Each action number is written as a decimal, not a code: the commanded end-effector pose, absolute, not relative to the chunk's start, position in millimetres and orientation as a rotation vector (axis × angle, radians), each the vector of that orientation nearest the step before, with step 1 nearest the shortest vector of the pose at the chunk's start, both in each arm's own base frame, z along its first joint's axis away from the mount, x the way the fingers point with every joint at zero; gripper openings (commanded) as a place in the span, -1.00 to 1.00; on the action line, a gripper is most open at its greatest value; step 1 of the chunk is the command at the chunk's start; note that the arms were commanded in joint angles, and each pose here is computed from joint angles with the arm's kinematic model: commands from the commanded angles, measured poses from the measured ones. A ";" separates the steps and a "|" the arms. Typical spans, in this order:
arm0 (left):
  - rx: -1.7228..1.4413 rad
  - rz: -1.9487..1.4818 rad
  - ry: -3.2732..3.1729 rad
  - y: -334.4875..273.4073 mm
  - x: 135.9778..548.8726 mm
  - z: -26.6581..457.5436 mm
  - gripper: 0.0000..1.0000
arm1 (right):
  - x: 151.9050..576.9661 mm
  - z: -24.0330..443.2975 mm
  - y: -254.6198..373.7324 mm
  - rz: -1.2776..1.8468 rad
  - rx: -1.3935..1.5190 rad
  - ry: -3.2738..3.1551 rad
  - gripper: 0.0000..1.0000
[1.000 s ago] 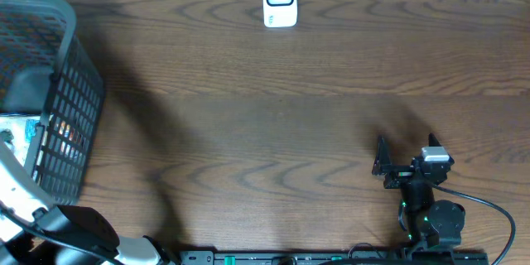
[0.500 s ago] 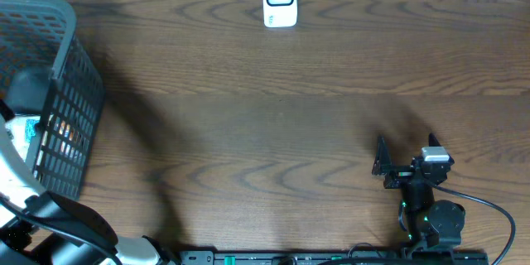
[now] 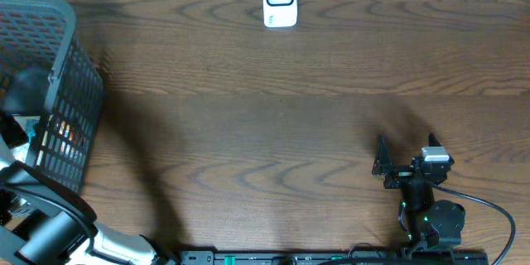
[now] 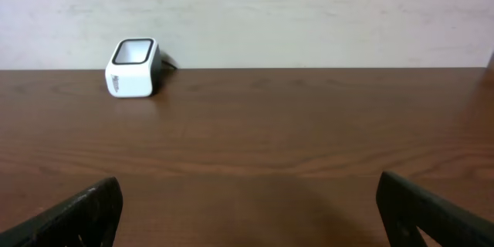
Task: Scan the item barcode
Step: 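Grasp the green wet-wipe pack inside the basket with the left gripper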
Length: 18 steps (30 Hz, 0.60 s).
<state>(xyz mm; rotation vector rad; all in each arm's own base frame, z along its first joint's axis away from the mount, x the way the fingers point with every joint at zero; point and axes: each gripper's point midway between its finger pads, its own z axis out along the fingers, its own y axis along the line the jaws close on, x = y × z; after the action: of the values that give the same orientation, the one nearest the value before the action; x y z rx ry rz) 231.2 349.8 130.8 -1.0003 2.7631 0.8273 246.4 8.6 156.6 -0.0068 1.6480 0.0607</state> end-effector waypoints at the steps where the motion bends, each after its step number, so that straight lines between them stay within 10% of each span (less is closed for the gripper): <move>1: -1.038 0.791 2.795 348.6 227.7 113.3 0.74 | 246.3 155.3 7.0 0.061 0.005 1.652 0.99; 18: -1.277 0.707 2.788 352.5 190.2 82.2 0.66 | 246.3 155.3 7.0 0.061 0.005 1.652 0.99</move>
<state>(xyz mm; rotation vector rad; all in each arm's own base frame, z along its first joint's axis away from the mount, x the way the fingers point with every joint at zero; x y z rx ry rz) 193.4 352.1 87.3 -1.2115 2.8145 0.7524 246.4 8.6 156.7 -0.0068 1.6476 0.0607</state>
